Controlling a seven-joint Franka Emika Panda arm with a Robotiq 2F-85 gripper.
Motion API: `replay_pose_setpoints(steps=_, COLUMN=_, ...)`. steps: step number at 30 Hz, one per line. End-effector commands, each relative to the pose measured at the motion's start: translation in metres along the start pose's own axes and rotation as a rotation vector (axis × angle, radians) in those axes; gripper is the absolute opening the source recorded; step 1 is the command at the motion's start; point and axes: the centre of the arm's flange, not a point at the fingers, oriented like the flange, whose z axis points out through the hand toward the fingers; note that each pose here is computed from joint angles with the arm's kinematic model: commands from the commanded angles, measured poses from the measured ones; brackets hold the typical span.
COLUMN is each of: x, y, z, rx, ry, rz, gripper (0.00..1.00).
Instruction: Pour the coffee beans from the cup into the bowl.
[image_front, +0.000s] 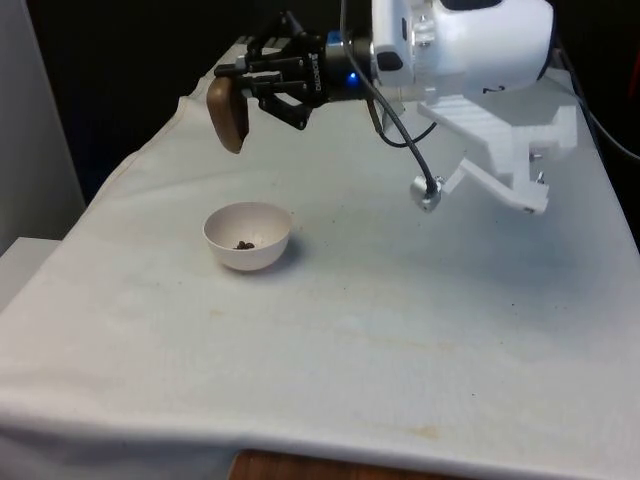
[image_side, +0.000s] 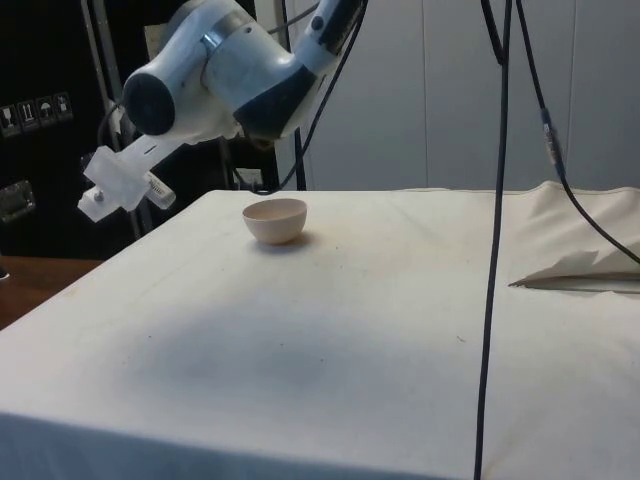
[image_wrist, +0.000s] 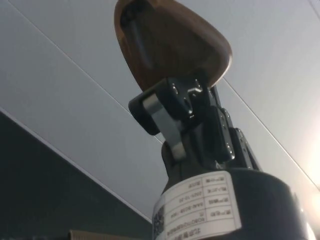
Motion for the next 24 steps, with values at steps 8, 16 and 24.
replay_pose_setpoints(steps=8, x=-0.001, y=-0.004, z=-0.006, rx=-0.058, ry=0.009, rz=-0.001, gripper=0.0)
replay_pose_setpoints(steps=16, x=-0.002, y=-0.007, z=-0.013, rx=-0.112, ry=0.018, rz=-0.002, gripper=0.0)
replay_pose_setpoints(steps=24, x=-0.003, y=-0.01, z=-0.021, rx=-0.17, ry=0.026, rz=-0.001, gripper=0.0)
